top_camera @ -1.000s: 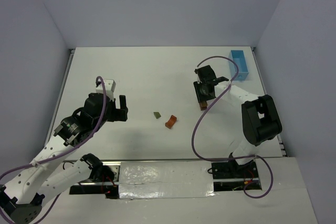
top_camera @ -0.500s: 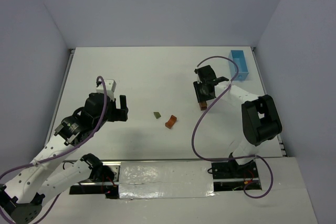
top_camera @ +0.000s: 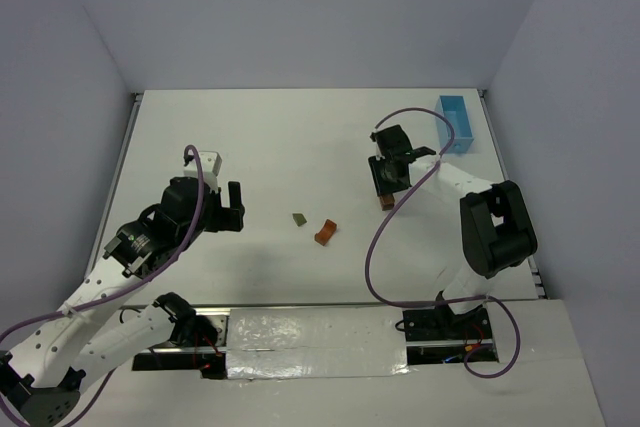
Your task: Build the wood block tower
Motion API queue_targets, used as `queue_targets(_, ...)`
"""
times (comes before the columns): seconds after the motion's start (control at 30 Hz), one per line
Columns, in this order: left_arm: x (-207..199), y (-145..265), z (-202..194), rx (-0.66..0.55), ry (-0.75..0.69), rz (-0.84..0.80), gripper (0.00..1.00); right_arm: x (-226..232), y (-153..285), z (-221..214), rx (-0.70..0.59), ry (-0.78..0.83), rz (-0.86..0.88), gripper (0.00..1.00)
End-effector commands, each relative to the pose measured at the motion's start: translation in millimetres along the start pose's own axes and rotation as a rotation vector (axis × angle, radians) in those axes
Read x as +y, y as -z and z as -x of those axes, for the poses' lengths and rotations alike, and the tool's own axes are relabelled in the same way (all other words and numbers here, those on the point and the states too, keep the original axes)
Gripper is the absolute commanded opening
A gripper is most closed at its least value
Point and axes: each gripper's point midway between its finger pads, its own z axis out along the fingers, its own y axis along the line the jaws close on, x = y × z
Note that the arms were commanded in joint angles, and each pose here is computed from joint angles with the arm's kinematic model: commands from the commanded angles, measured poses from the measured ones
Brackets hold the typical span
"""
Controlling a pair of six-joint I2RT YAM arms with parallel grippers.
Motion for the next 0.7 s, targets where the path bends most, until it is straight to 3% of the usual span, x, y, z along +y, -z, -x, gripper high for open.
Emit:
queue_targets(0.0, -3, -1, 8, -0.036, -0.011, -0.020, 0.99, -5, 5, -2, -0.012, 0.004, -0.012, 0.42)
queue_targets(0.67, -4, 0, 9, -0.039, -0.009, -0.023, 0.99, -8, 11, 14, -0.066, -0.040, -0.009, 0.44)
